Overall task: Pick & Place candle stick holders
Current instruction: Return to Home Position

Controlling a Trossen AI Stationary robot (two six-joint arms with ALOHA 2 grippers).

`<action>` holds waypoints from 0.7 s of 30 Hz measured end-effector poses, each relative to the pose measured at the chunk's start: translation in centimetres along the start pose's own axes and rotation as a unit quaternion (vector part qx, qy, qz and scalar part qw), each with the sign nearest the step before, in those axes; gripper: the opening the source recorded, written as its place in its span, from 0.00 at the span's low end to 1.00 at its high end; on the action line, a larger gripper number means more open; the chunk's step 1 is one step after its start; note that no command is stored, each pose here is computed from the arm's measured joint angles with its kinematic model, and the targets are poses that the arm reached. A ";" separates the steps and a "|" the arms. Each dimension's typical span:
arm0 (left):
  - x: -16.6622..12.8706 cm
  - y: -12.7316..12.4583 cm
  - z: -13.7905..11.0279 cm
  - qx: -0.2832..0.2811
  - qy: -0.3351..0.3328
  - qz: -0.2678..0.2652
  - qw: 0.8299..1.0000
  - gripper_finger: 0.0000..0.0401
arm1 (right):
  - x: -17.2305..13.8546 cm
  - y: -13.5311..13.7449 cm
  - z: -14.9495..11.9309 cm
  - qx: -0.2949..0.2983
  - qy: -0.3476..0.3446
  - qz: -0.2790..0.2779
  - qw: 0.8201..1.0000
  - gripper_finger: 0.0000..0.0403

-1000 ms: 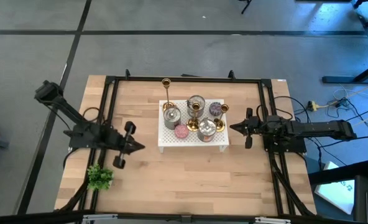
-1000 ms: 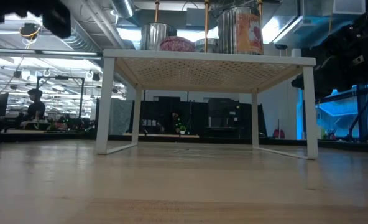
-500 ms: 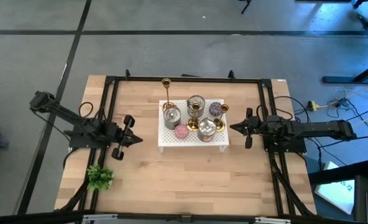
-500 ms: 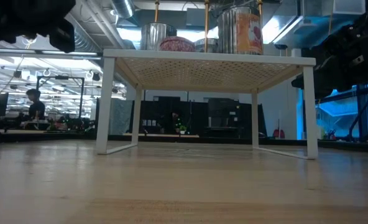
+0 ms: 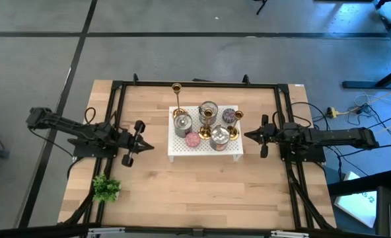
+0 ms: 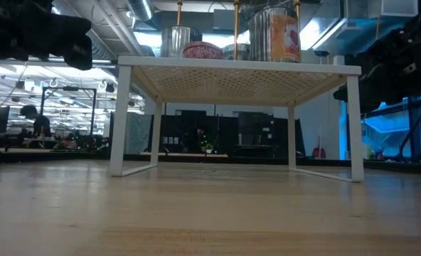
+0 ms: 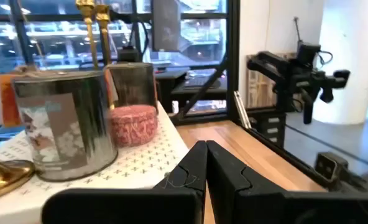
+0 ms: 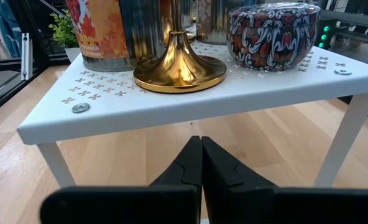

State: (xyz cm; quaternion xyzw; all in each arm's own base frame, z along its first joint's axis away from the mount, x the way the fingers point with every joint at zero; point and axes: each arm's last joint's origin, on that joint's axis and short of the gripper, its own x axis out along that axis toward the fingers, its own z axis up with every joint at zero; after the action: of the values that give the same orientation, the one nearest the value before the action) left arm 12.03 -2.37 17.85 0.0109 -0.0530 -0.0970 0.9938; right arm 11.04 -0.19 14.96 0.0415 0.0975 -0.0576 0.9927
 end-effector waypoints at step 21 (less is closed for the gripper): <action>-0.6 0.3 -2.7 -0.070 0.142 0.025 0.987 0.01 | 0.0 0.0 0.0 0.000 0.000 0.000 1.000 0.00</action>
State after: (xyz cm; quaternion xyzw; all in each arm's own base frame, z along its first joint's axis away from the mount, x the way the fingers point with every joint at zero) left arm 11.79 -1.93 15.10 -0.0467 0.0956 -0.0734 0.9916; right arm 11.04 -0.20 14.96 0.0415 0.0974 -0.0577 0.9927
